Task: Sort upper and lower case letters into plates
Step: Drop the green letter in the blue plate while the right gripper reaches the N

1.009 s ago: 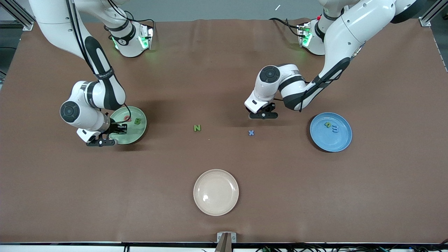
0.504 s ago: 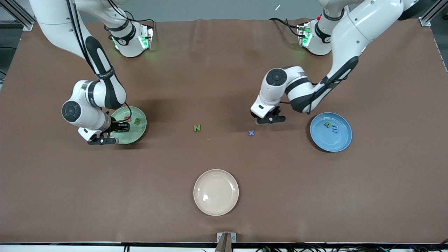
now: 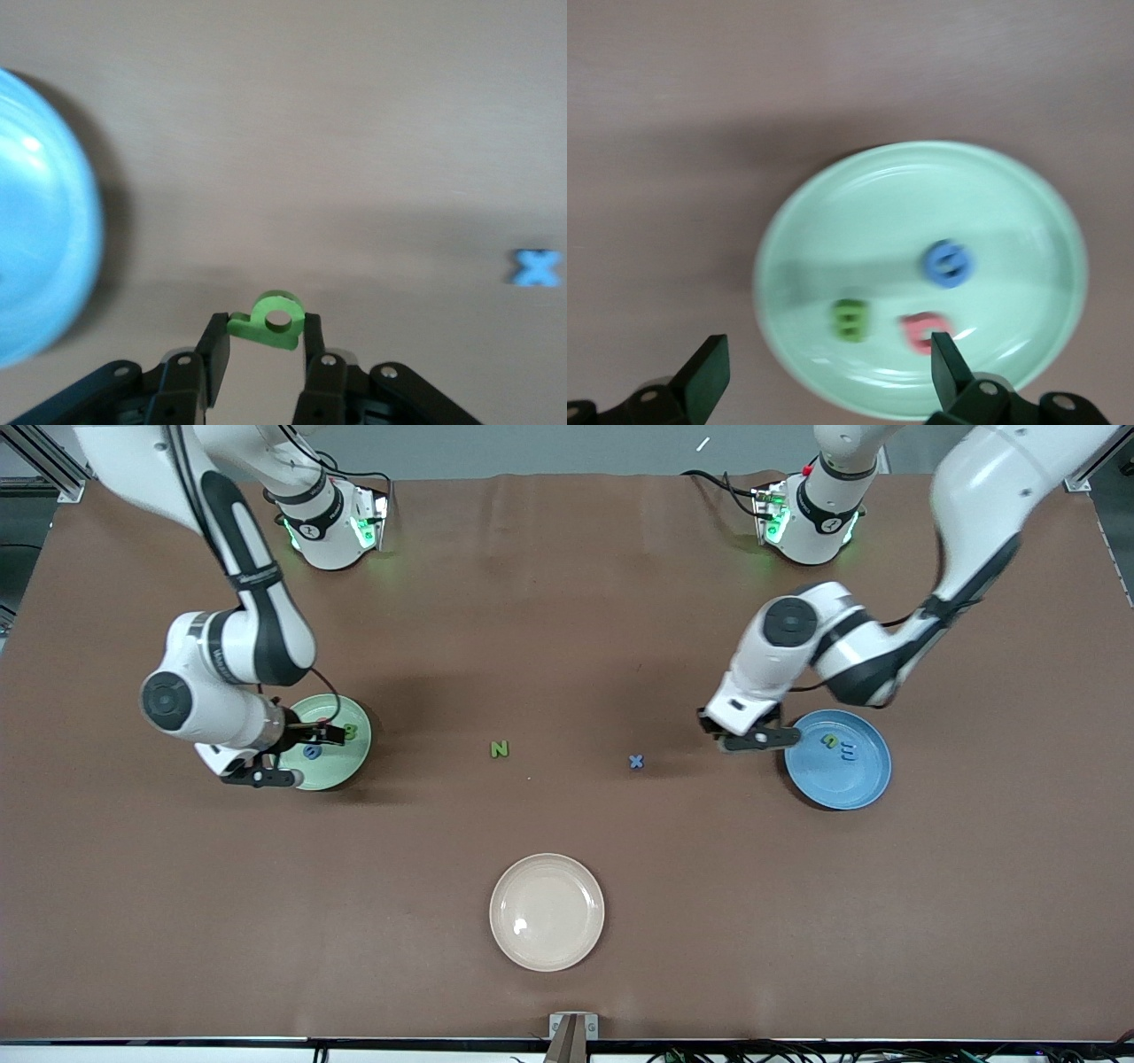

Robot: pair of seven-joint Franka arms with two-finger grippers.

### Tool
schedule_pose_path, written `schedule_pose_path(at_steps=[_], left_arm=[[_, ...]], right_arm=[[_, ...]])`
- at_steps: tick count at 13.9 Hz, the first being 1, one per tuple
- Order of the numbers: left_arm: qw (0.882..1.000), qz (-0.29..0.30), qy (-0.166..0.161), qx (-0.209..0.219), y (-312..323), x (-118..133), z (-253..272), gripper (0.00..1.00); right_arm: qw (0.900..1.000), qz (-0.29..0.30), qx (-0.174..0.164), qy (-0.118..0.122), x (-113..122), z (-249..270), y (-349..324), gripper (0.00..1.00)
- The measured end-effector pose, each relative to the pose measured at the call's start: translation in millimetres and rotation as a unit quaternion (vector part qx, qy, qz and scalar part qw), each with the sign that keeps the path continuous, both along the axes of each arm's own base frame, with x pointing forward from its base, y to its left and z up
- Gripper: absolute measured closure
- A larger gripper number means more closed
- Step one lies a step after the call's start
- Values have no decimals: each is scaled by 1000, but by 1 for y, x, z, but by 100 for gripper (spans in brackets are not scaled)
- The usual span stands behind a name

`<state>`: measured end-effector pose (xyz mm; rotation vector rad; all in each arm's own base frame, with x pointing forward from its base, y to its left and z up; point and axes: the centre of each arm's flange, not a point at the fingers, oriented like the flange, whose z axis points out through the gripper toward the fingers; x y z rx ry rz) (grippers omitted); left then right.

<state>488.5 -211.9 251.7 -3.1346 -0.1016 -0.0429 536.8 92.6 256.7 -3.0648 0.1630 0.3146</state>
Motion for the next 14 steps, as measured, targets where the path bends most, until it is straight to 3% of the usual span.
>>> schedule_pose_path(at_steps=[2,4,8,14], left_arm=[[1000,-25,12,1,51,3,-6,62],[999,-49,18,2,88,6,-11,62],[996,-90,3,25,126,11,-17,62],[988,-151,-10,29,144,12,-42,62]], right_arm=[[1000,-26,-12,-12,-5,6,57,0],[998,-49,-15,-40,-11,16,113,0],[993,-73,-17,-86,-32,-5,193,0],[994,-37,-28,-99,-40,-42,259,2]])
